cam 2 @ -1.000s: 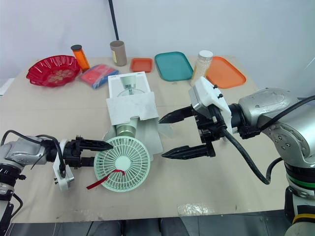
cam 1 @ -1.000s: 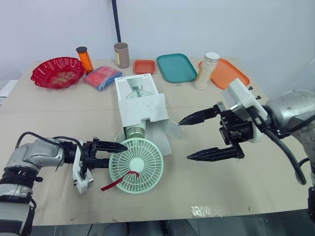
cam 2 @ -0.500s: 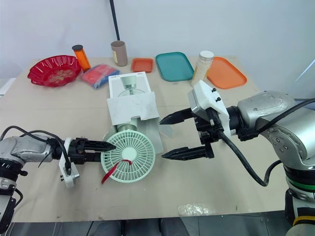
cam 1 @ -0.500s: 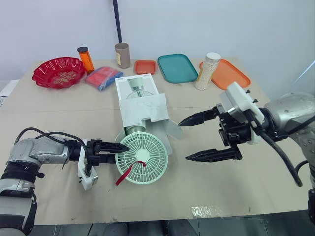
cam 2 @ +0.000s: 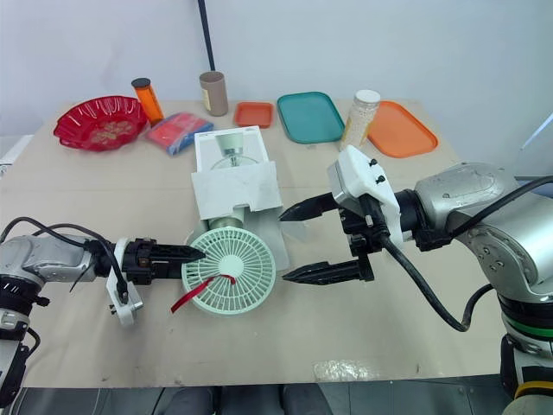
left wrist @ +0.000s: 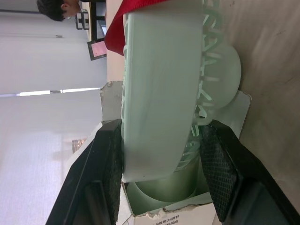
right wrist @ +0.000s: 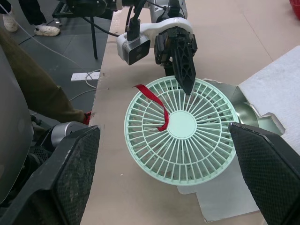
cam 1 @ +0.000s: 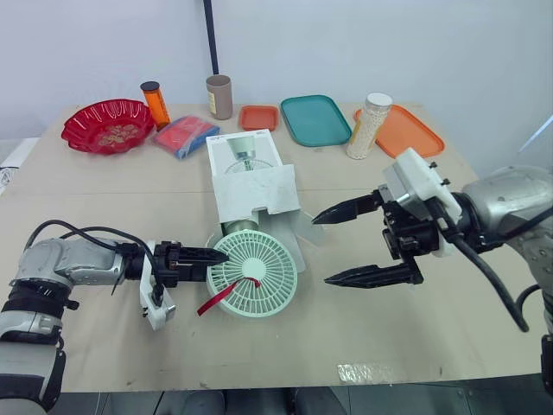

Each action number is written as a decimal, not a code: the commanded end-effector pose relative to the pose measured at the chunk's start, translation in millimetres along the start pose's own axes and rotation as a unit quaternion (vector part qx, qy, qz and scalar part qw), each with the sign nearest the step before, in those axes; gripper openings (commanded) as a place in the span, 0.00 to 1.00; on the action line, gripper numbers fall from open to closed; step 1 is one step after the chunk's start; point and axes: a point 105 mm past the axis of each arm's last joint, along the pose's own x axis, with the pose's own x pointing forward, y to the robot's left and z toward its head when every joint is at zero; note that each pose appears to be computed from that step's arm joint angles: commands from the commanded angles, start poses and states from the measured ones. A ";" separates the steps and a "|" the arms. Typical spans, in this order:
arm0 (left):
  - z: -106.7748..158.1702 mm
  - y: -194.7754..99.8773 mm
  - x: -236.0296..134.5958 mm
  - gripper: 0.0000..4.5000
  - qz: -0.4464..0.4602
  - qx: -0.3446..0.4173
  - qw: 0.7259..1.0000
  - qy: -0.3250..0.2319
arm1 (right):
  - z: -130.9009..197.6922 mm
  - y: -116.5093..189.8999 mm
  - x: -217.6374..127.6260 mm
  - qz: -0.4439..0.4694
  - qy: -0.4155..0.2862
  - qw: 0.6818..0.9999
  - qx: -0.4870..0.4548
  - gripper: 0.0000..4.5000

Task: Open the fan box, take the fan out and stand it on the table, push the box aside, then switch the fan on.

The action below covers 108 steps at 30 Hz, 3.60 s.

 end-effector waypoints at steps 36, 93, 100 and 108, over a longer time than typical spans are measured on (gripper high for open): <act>23.2 70.4 -34.3 0.42 0.100 -0.294 0.951 0.005 | 18.3 -17.2 -31.6 -0.107 -0.036 0.993 0.021 1.00; 91.7 66.3 -140.0 0.42 0.292 -0.495 0.736 0.359 | 29.3 7.2 1.9 -0.002 -0.092 0.995 0.023 1.00; 81.5 67.2 -156.8 0.42 0.318 -0.483 0.715 0.392 | 29.0 6.1 2.1 0.002 -0.089 0.996 0.021 1.00; 64.2 76.9 -189.3 0.42 0.350 -0.446 0.695 0.442 | 26.4 6.1 4.0 0.009 -0.087 0.996 0.018 1.00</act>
